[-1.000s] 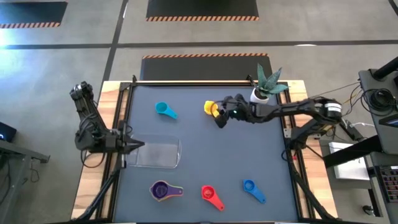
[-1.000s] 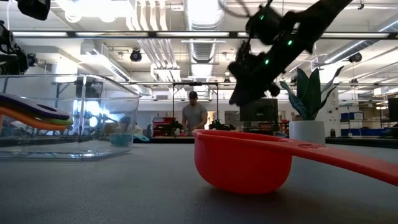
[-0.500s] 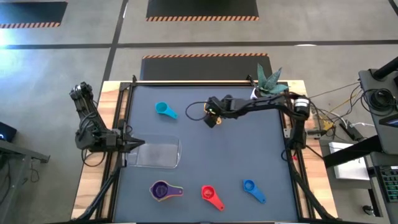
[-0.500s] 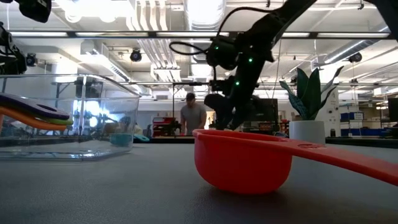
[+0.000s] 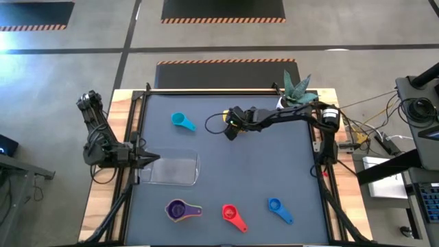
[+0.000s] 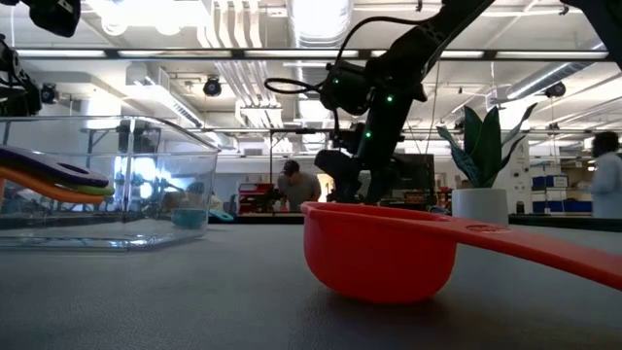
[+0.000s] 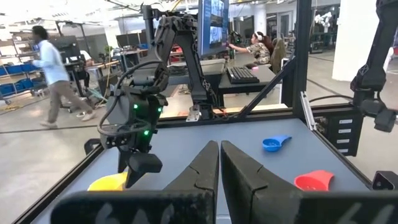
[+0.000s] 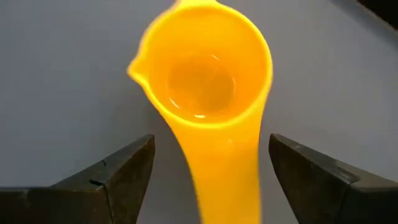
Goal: Nest measuring cups in basket
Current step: Stack the yellow measuring cup on top of the purple measuring cup, then stack the light blue measuring cup on top of the yellow measuring cup
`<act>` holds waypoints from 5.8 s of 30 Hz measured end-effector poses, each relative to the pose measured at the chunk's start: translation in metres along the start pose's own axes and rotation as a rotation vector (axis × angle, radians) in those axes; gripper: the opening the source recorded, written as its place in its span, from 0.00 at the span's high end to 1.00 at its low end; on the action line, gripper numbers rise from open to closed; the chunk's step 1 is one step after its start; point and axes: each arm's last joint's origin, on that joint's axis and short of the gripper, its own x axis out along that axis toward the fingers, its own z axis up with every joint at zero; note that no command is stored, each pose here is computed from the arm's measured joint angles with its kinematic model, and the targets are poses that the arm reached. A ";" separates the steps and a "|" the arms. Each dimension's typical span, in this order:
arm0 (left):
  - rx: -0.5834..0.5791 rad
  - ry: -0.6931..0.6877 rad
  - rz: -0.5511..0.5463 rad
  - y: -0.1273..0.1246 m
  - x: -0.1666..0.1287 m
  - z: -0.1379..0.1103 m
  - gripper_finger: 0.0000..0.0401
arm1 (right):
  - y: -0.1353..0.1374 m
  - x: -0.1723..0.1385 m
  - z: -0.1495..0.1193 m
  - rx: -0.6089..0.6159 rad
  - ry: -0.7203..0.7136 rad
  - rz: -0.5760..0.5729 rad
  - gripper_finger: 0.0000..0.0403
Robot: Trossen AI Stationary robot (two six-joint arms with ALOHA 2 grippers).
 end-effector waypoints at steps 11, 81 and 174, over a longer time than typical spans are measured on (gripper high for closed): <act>-0.021 0.004 -0.001 -0.002 0.001 -0.001 1.00 | 0.005 0.009 -0.008 -0.062 0.022 -0.005 0.44; -0.157 0.010 0.069 0.002 0.000 0.003 1.00 | 0.297 -0.117 -0.094 -0.634 -0.128 0.790 0.66; -0.060 -0.004 0.067 0.009 -0.003 0.018 1.00 | 0.094 0.065 0.129 -0.277 -0.294 0.482 0.18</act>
